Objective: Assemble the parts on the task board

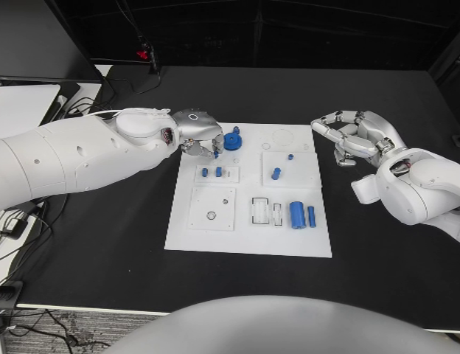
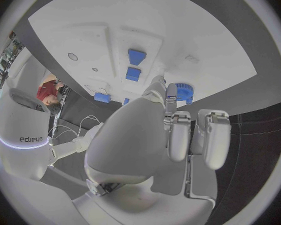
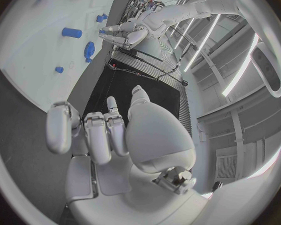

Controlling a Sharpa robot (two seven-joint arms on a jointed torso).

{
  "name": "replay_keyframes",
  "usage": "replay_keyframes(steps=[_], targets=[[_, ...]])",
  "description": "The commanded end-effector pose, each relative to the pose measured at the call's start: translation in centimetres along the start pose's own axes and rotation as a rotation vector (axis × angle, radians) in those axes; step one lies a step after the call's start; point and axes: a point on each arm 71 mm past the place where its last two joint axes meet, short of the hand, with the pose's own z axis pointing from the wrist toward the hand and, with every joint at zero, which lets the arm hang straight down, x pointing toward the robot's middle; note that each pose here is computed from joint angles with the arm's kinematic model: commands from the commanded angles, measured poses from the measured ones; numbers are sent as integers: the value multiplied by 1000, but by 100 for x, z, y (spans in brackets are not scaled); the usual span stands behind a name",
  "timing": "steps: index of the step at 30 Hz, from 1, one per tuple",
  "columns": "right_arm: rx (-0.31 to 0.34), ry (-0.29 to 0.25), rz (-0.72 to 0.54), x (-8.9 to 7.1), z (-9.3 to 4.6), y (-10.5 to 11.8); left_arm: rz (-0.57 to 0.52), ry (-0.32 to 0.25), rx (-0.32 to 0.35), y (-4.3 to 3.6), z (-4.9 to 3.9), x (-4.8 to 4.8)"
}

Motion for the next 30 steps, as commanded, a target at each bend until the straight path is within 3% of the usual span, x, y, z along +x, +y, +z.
replay_keyframes(steps=[1, 30], targets=[[-8, 8, 1, 11, 3, 14, -3, 20, -10, 15, 0, 7], [-8, 9, 2, 16, 3, 17, -12, 62, -5, 1, 50, 53]])
